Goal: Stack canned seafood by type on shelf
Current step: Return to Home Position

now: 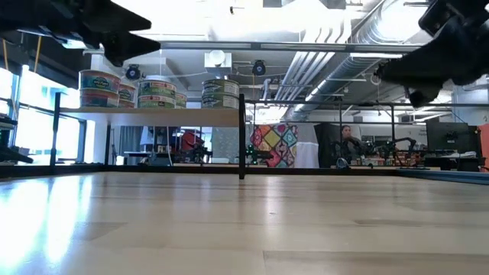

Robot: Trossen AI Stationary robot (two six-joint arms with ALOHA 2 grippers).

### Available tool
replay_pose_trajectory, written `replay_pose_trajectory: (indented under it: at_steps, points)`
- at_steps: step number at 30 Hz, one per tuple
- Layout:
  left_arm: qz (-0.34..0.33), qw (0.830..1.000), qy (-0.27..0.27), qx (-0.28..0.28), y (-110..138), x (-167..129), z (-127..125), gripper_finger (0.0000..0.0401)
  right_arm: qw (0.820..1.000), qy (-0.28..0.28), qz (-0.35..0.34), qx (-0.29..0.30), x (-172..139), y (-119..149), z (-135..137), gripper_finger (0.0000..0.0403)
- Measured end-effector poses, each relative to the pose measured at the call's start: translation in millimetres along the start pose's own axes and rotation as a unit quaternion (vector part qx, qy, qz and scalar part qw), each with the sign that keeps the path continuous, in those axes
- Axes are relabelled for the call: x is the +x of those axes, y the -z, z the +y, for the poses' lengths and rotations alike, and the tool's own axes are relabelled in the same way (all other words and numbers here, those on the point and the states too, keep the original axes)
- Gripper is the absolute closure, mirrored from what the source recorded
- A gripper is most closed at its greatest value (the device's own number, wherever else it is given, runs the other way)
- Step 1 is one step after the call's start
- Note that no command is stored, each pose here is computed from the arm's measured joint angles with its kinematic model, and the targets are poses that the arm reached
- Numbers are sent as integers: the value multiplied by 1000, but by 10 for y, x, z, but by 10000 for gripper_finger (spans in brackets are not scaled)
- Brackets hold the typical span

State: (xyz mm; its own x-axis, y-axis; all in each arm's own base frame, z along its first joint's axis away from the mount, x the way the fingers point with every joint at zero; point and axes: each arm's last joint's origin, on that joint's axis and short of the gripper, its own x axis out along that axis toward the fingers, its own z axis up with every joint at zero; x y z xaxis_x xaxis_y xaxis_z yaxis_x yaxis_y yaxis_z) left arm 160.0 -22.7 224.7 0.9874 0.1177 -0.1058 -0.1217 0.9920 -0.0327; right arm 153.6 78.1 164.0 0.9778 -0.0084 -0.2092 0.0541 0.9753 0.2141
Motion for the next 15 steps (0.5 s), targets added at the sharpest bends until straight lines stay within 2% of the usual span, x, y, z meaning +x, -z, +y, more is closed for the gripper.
replay_pose_trajectory:
  at_steps: [10, 15]
  points:
    - [-4, 1000, -12, -7, -54, -311, 208, 128, 993, -66, -87, 35, -255, -123, -300, 375]
    - [-18, 1000, -20, -8, -81, -379, 275, 128, 989, -85, -120, 11, -299, -246, -471, 398]
